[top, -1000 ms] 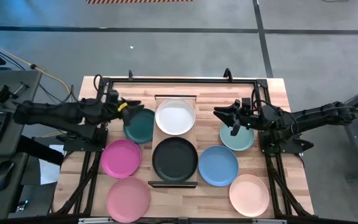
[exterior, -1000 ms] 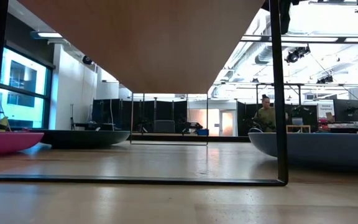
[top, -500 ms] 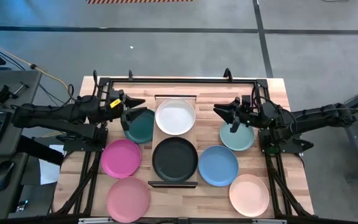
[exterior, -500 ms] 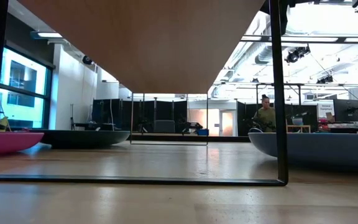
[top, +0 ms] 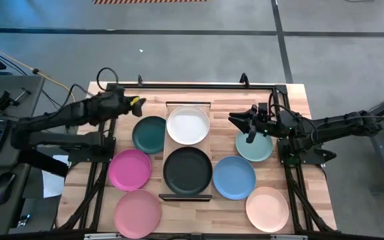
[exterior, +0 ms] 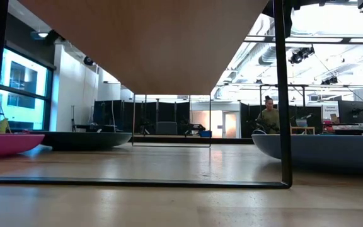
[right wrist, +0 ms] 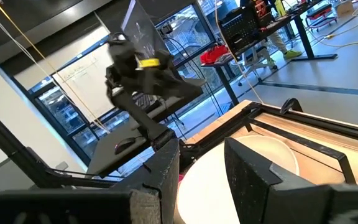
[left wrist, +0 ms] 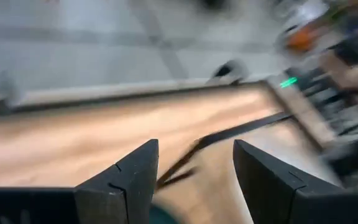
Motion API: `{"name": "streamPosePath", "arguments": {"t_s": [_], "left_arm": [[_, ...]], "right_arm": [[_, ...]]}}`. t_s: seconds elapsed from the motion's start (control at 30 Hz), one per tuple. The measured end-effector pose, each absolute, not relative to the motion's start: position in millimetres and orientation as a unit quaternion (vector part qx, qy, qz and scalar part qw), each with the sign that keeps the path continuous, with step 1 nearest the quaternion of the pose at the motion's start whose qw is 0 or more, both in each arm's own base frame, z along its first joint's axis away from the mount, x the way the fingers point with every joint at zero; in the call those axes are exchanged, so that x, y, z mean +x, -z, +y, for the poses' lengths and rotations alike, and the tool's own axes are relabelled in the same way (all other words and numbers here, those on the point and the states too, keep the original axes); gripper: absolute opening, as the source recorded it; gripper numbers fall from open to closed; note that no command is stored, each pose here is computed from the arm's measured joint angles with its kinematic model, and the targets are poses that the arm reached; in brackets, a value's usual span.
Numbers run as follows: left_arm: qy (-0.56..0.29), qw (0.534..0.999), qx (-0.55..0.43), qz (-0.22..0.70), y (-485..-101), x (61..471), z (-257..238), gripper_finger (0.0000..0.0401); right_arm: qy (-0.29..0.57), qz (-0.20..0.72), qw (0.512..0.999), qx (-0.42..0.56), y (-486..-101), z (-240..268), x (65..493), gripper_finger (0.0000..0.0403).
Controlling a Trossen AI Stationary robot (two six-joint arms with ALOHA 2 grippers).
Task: Place and stack plates onto a shelf
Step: Stack the green plate on top of the black plate on the shelf
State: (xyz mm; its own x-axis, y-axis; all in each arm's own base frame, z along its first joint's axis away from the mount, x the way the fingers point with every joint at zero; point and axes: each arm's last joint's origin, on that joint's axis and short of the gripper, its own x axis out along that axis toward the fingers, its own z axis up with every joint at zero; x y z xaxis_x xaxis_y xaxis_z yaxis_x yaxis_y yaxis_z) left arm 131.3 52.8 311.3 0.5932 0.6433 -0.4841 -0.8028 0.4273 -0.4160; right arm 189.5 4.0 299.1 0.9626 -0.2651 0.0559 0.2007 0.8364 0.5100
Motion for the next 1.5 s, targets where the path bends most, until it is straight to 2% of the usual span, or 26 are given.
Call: {"name": "streamPosePath", "arguments": {"t_s": [0.17, 0.27, 0.43, 0.63, 0.97, 1.23, 1.33, 1.5], "left_arm": [[-0.487, 0.749, -0.354, 0.276, -282.5, 117.1, 70.3, 0.0198], [-0.489, 0.705, -0.381, 0.345, -260.8, 115.8, 75.9, 0.0198], [-0.462, 0.668, -0.417, 0.407, -227.9, 123.1, 80.5, 0.0198], [-0.488, 0.623, -0.416, 0.448, -195.4, 125.9, 83.1, 0.0198], [-0.471, 0.623, -0.434, 0.448, -165.3, 135.8, 87.5, 0.0198], [-0.477, 0.606, -0.429, 0.47, -154.4, 140.2, 90.5, 0.0194], [-0.477, 0.601, -0.423, 0.482, -150.0, 141.8, 91.7, 0.0175], [-0.475, 0.601, -0.418, 0.489, -146.4, 144.2, 93.2, 0.012]], "right_arm": [[0.123, -0.058, 0.957, 0.258, -298.2, 4.0, 189.6, 0.011], [0.123, -0.058, 0.956, 0.259, -298.2, 3.9, 189.6, 0.011], [0.122, -0.05, 0.956, 0.261, -296.6, 4.2, 189.7, 0.011], [0.122, -0.04, 0.957, 0.259, -294.7, 4.3, 189.8, 0.011], [0.123, -0.037, 0.958, 0.258, -294.2, 4.3, 189.8, 0.011], [0.124, -0.035, 0.958, 0.257, -293.8, 4.3, 189.8, 0.011], [0.124, -0.035, 0.958, 0.257, -293.8, 4.3, 189.8, 0.011], [0.126, -0.027, 0.958, 0.256, -292.2, 4.3, 189.8, 0.011]]}}
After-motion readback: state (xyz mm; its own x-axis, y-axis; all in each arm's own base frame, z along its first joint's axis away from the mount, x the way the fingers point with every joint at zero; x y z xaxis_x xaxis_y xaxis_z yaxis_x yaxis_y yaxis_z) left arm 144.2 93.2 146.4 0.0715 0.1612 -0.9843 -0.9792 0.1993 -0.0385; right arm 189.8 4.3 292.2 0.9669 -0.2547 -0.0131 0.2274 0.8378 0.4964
